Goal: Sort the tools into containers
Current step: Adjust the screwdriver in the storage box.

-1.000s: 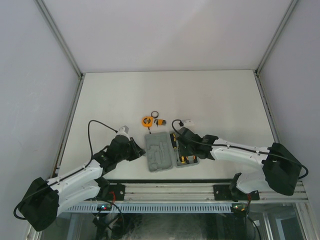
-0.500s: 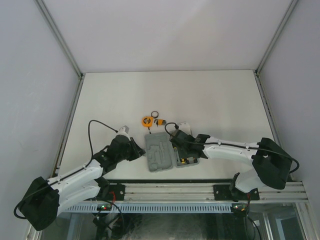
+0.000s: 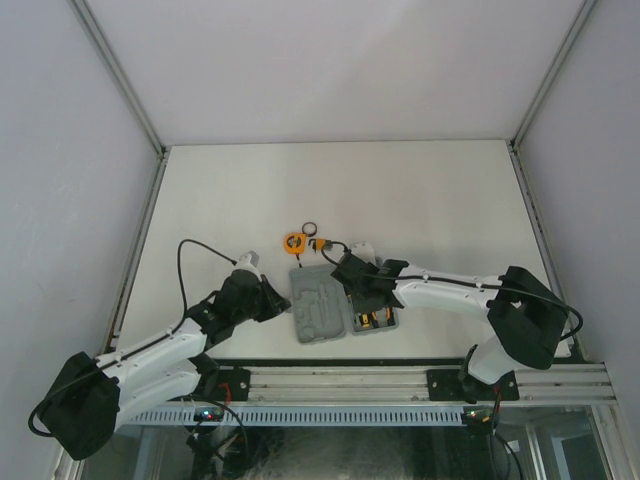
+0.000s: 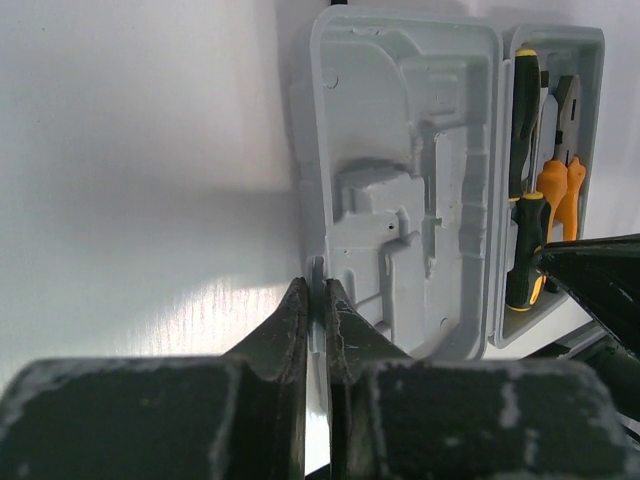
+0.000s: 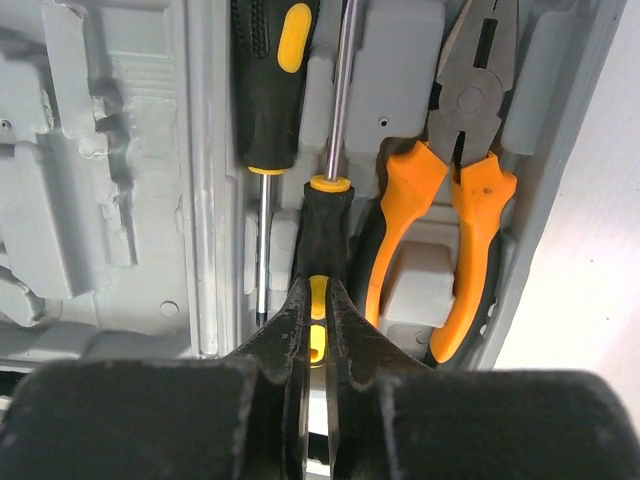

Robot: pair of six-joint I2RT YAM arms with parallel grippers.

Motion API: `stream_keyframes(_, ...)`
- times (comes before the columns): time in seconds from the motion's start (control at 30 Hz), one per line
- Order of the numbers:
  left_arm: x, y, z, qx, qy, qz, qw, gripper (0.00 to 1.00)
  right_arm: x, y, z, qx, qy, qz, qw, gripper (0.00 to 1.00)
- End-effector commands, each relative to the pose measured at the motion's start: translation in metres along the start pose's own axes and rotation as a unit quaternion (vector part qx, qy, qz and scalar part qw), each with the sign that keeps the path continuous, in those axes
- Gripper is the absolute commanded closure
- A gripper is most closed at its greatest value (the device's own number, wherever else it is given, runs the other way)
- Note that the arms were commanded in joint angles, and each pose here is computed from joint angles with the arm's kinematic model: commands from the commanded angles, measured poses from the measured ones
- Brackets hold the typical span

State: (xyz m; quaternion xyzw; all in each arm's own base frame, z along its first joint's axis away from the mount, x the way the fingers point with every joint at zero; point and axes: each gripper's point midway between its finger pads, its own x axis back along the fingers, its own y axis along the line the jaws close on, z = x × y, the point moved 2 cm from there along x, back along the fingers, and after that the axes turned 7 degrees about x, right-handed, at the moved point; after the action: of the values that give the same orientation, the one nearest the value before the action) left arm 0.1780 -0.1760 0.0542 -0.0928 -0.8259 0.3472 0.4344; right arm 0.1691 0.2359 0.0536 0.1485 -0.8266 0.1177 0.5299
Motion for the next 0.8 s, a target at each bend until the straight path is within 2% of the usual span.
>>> stream_keyframes(0.0, 0.001, -0.019, -0.008, -0.021, -0.006, 0.029, 0.999, 0.92, -0.021, -0.003, 0.04, 0.015, 0.09, 0.002, 0.996, 1.0)
stream_keyframes(0.3, 0.002, -0.024, -0.01, -0.03, -0.004, 0.035, 0.999, 1.0, -0.04, 0.001, 0.064, 0.021, 0.156, -0.012, 0.987, 1.0)
stream_keyframes(0.77, 0.0, -0.03, -0.009, -0.049, 0.004, 0.051, 0.997, 1.0, -0.068, 0.002, 0.09, 0.023, 0.22, -0.019, 0.975, 1.0)
